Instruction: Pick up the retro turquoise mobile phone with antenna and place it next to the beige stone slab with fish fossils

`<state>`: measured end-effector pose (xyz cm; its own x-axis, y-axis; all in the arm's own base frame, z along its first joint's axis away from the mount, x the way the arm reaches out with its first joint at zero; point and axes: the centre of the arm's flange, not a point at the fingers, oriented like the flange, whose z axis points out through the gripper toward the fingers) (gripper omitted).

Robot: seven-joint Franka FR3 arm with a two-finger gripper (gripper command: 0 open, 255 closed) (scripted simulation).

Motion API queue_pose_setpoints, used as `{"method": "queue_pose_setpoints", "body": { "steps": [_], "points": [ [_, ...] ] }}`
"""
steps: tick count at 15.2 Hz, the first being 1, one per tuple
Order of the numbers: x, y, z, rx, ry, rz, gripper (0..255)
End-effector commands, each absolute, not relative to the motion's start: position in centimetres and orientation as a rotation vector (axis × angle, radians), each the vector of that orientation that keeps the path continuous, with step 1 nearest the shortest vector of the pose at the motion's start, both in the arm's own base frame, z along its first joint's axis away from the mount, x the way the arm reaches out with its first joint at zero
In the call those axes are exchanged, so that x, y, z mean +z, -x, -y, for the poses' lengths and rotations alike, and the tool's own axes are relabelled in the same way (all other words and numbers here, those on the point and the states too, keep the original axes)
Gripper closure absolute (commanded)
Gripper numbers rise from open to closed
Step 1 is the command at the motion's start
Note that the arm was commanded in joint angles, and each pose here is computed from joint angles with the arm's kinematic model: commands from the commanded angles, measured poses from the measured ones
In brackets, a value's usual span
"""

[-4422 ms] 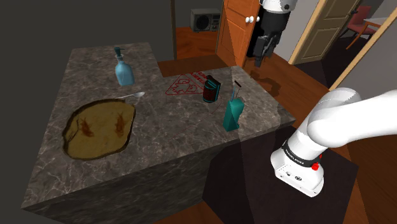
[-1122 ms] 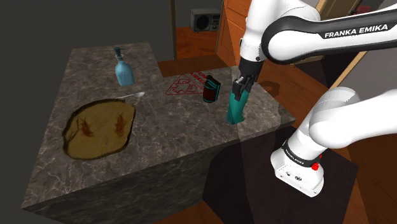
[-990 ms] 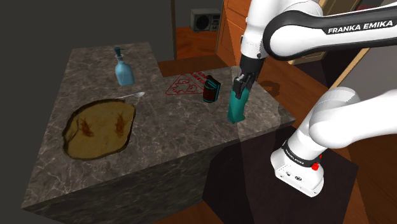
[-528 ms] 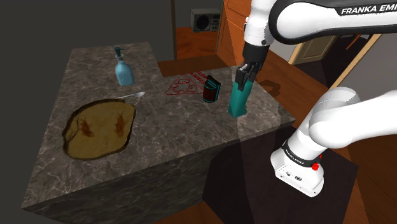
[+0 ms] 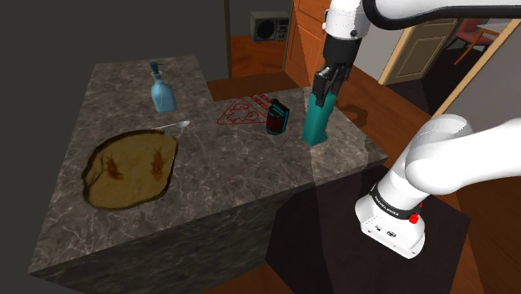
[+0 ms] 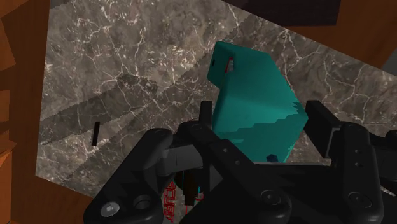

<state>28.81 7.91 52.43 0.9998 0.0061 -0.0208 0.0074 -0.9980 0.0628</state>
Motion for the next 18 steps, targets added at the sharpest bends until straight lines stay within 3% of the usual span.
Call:
{"method": "queue_pose_setpoints", "body": {
  "steps": [1,18],
  "points": [
    [53.4,-28.8,-7.9,-0.031,-3.078,-0.010,255],
    [62.4,-28.8,-7.9,-0.031,-3.078,-0.010,255]
  ]
}}
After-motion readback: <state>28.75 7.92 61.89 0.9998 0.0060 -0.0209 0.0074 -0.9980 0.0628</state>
